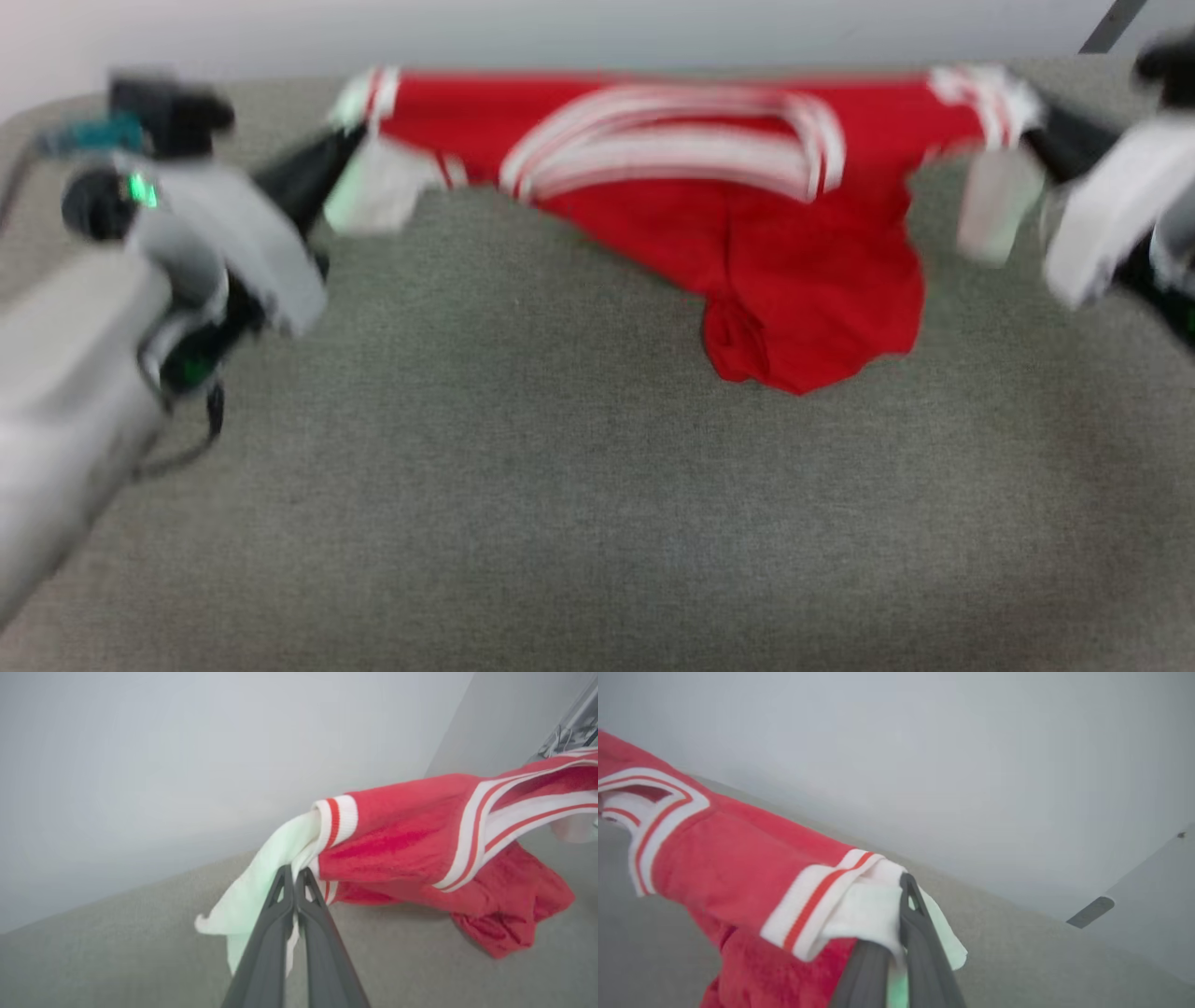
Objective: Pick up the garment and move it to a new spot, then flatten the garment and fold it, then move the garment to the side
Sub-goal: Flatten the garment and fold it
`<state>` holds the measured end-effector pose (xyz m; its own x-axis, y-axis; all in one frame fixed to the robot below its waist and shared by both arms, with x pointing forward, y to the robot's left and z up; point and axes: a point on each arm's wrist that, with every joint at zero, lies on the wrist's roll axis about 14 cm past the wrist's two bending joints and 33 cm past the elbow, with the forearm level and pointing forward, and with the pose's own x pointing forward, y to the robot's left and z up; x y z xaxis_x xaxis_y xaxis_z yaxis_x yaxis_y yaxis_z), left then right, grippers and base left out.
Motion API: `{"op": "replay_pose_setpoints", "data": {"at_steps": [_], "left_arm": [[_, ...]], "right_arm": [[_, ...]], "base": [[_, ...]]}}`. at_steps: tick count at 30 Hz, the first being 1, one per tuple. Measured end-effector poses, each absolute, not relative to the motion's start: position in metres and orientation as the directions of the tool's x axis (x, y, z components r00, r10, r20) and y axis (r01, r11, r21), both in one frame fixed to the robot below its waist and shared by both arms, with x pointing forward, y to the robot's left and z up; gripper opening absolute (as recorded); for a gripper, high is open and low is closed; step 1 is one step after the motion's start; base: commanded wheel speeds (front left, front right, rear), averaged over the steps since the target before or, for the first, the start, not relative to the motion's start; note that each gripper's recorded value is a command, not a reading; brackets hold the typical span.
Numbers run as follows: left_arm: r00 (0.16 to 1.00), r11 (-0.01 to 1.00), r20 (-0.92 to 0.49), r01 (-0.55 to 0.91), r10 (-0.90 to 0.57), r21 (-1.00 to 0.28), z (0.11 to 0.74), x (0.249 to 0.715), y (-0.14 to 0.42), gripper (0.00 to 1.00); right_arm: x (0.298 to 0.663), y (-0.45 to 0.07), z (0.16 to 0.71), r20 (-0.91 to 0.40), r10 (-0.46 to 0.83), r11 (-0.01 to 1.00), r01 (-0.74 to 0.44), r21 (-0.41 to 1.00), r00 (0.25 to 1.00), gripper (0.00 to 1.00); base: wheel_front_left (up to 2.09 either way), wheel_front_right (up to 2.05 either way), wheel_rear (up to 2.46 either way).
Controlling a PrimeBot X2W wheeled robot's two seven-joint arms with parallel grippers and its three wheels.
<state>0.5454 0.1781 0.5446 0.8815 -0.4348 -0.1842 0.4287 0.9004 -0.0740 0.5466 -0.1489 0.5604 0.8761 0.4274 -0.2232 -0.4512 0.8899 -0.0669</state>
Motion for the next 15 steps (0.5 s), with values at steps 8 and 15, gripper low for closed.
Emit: {"op": "replay_pose_setpoints", "data": {"at_steps": [8, 15], "left_arm": [[0.955, 0.941, 0.032, 0.296, -0.295, -0.162, 0.629, 0.633, 0.185, 0.00], [0.936, 0.962, 0.303, 0.229, -0.177, -0.146, 0.727, 0.668, 0.200, 0.00]], "right_arm": [[0.637, -0.153, 0.643, -0.016, 0.302, 0.952, -0.301, 0.051, 0.953, 0.00], [0.672, -0.159, 0.724, 0.252, 0.200, 0.977, -0.211, 0.019, 0.947, 0.00]], "base": [[0.00, 0.00, 0.00], [0.00, 0.00, 0.00]]}}
